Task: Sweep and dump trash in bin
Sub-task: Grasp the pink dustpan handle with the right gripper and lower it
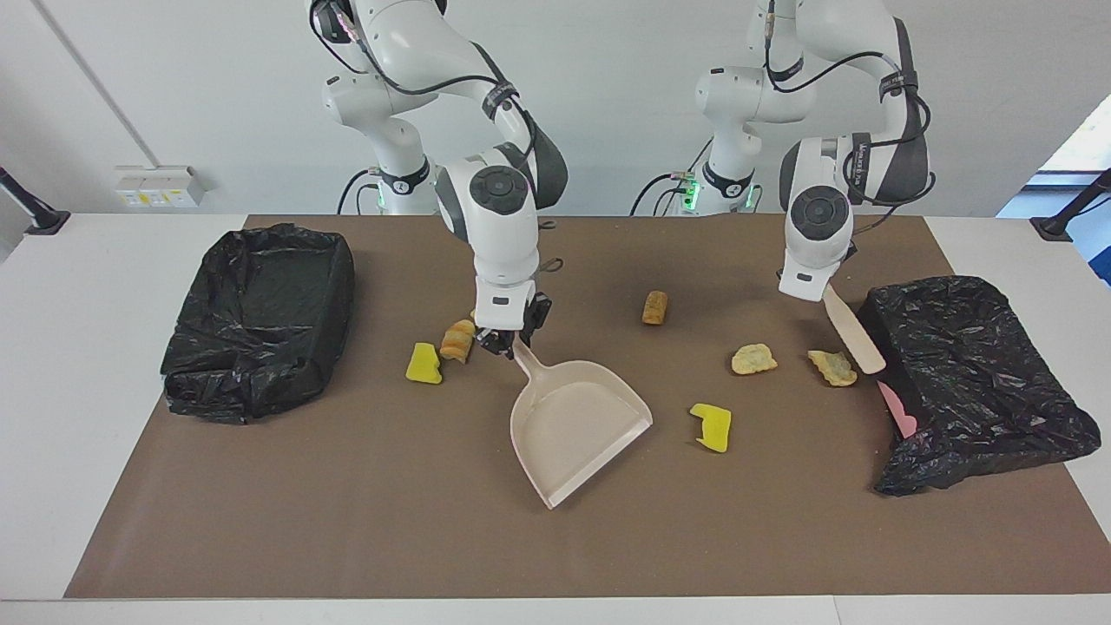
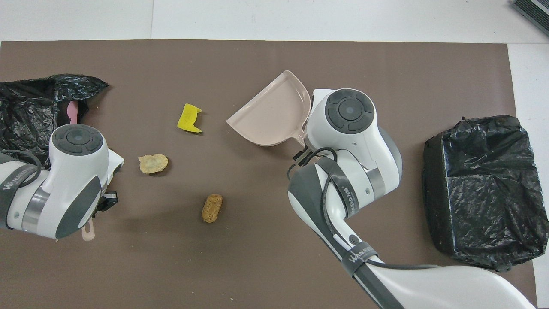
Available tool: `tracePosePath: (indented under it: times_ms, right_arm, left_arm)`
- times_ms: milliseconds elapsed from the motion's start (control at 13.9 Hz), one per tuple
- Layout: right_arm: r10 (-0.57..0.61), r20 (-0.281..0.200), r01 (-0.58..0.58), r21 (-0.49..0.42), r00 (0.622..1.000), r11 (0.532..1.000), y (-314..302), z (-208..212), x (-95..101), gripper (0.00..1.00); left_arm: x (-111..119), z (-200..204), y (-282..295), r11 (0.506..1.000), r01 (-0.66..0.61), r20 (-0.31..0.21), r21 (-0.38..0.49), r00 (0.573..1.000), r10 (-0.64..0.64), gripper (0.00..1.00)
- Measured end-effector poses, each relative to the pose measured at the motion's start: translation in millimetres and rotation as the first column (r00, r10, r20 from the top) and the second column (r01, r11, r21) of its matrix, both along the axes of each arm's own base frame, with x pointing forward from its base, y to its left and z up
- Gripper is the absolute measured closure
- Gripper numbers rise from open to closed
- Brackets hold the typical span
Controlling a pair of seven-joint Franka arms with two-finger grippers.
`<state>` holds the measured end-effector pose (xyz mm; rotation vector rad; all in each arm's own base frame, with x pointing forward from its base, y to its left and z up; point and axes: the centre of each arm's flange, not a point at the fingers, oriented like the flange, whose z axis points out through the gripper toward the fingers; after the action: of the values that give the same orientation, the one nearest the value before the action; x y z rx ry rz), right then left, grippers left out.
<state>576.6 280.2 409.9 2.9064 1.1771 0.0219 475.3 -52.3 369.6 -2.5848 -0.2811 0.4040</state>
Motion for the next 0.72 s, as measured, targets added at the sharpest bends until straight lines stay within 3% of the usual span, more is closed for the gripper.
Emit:
tracePosePath:
  times_ms: [144,361,577,721]
  right_arm:
    - [0.144,-0.018,-0.145,-0.007,0.989,0.989,-19,8,-24.2,0.68]
    - [0.37,-0.084,-0.372,-0.004,0.925,0.928,-59,4,-49.7,0.68]
    - [0.488,-0.119,-0.49,0.009,0.865,0.872,-63,-10,-71.3,0.68]
    - [0.548,-0.111,-0.551,0.01,0.829,0.835,-54,-18,-77.4,0.68]
  left_arm:
    - [-5,-2,0,1.0,0.004,0.003,-0.003,1.0,-0.004,0.74]
    - [-11,-4,-3,1.0,0.012,-0.003,-0.002,1.0,-0.012,0.74]
    - [-19,-7,-17,0.998,0.017,-0.014,-0.055,1.0,-0.018,0.74]
    - [-22,-8,-35,0.992,0.053,-0.027,-0.115,0.998,-0.057,0.74]
